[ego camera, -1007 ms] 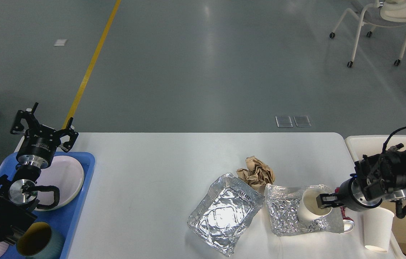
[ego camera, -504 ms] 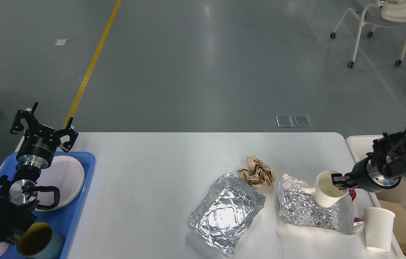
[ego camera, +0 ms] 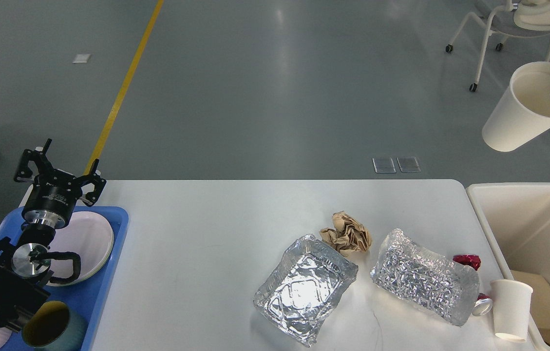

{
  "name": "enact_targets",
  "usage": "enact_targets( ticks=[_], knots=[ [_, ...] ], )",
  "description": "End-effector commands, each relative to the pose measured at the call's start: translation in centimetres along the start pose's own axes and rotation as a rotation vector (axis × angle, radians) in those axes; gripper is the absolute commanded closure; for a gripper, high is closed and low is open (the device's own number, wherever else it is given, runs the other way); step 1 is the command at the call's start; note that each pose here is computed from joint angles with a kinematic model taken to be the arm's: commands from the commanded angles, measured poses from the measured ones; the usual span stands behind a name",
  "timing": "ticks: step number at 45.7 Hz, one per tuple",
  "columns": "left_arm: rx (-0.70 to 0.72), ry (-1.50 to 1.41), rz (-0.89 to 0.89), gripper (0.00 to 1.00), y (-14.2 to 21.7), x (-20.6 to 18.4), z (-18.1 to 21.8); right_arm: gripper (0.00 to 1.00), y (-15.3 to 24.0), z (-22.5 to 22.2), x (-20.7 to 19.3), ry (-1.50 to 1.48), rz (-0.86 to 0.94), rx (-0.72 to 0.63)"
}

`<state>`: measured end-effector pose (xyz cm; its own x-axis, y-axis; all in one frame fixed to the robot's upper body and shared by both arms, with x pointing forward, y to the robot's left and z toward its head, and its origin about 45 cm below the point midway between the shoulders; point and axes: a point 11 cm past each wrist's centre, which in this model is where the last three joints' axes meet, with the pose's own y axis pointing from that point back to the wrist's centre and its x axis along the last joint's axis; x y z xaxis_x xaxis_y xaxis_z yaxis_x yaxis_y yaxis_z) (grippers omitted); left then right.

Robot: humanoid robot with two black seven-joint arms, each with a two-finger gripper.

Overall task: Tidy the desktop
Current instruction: 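Lift the white paper cup and drop it into the white bin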

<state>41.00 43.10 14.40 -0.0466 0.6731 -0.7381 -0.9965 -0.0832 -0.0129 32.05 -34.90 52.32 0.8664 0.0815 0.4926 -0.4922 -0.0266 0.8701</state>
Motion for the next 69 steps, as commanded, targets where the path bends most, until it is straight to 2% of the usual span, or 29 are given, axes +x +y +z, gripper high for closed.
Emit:
enact_targets(
  ticks=[1,5,10,16,22,26,30,34,39,40,41,42,43,44,57,62,65,69],
  knots=[
    [0.001,-0.001,0.000,0.00,0.0,0.0,0.0,1.00,-0.5,2.2,0.0,-0.018,0.006,-0.055],
    [0.001,-0.001,0.000,0.00,0.0,0.0,0.0,1.00,-5.1,7.2,-1.5,-0.057,-0.021,-0.122],
    [0.001,-0.001,0.000,0.00,0.0,0.0,0.0,1.00,-11.7,15.7,-3.6,-0.022,-0.009,-0.306],
    [0.001,-0.001,0.000,0.00,0.0,0.0,0.0,1.00,-20.1,22.0,-9.7,0.033,-0.063,-0.406],
    [0.001,-0.001,0.000,0.00,0.0,0.0,0.0,1.00,-27.9,24.6,-17.2,-0.019,-0.067,-0.419],
    [0.001,-0.001,0.000,0.00,0.0,0.0,0.0,1.00,-30.9,24.9,-22.2,-0.070,-0.079,-0.419],
    [0.001,-0.001,0.000,0.00,0.0,0.0,0.0,1.00,-33.1,23.6,-24.5,-0.110,-0.085,-0.412],
    [0.001,-0.001,0.000,0.00,0.0,0.0,0.0,1.00,-34.2,23.1,-27.0,-0.119,-0.116,-0.449],
    [0.001,-0.001,0.000,0.00,0.0,0.0,0.0,1.00,-35.1,22.5,-27.5,-0.115,-0.106,-0.457],
    [0.001,-0.001,0.000,0.00,0.0,0.0,0.0,0.97,-35.1,22.5,-27.6,-0.117,-0.105,-0.458],
    [0.001,-0.001,0.000,0.00,0.0,0.0,0.0,0.89,-35.1,22.5,-27.7,-0.119,-0.105,-0.457],
    [0.001,-0.001,0.000,0.00,0.0,0.0,0.0,0.76,-35.2,22.4,-27.7,-0.125,-0.104,-0.456],
    [0.001,-0.001,0.000,0.00,0.0,0.0,0.0,0.42,-35.2,22.4,-27.8,-0.127,-0.104,-0.455],
    [0.001,-0.001,0.000,0.00,0.0,0.0,0.0,0.00,-35.2,22.4,-27.8,-0.129,-0.102,-0.455],
    [0.001,-0.001,0.000,0.00,0.0,0.0,0.0,0.00,-35.0,22.2,-26.3,-0.150,-0.091,-0.442],
    [0.001,-0.001,0.000,0.00,0.0,0.0,0.0,0.00,-32.9,21.3,-20.8,-0.198,-0.044,-0.393],
    [0.001,-0.001,0.000,0.00,0.0,0.0,0.0,0.00,-29.2,20.4,-15.6,-0.248,-0.015,-0.350],
    [0.001,-0.001,0.000,0.00,0.0,0.0,0.0,0.00,-22.7,16.1,-8.0,-0.213,-0.013,-0.259]
  ],
)
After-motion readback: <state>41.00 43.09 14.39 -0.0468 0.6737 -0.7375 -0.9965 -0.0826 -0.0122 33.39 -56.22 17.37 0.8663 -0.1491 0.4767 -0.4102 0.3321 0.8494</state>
